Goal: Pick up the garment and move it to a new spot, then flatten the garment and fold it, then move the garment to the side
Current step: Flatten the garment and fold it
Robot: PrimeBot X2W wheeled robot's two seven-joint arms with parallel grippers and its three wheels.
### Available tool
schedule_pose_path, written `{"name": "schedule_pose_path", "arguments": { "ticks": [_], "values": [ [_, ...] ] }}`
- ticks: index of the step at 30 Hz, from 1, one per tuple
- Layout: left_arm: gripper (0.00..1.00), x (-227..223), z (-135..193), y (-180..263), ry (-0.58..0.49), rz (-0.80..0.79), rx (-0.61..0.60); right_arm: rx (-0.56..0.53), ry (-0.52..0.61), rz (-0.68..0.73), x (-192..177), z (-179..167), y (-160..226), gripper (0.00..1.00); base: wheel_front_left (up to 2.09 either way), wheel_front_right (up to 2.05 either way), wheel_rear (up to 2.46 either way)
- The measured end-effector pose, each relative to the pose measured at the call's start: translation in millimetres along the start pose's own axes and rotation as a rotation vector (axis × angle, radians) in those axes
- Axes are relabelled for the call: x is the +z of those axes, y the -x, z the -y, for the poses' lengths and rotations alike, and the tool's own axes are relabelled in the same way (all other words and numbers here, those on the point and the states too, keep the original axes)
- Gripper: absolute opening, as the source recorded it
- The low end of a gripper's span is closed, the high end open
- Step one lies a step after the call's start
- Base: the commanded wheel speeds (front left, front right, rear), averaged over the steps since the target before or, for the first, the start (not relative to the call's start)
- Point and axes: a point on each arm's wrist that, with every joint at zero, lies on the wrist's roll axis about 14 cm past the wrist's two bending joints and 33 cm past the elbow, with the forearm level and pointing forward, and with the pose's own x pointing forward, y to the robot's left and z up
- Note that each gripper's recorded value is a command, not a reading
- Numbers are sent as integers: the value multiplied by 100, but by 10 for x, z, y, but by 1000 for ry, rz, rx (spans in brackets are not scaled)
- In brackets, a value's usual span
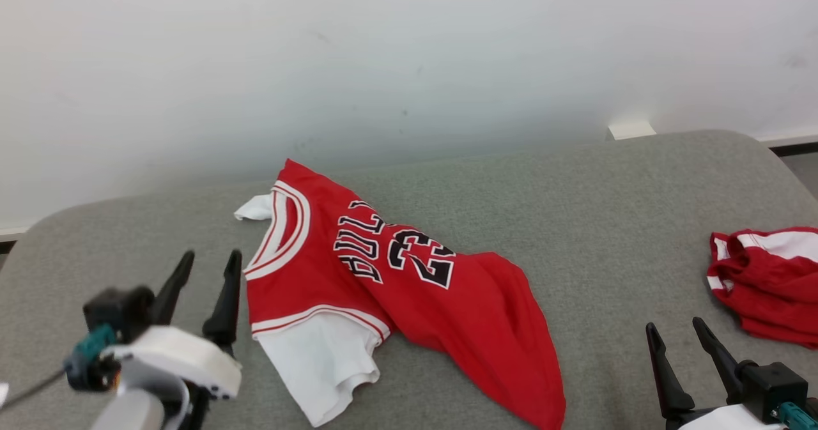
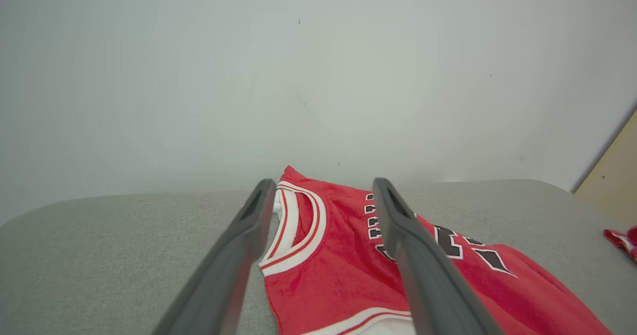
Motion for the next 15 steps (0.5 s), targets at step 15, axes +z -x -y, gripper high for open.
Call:
{"name": "schedule_pose_path", "arguments": {
  "ticks": [15],
  "values": [
    [100, -338, 232, 728, 99, -15, 82, 41, -12, 8, 16, -150, 24, 100, 0, 0, 0]
  ]
}}
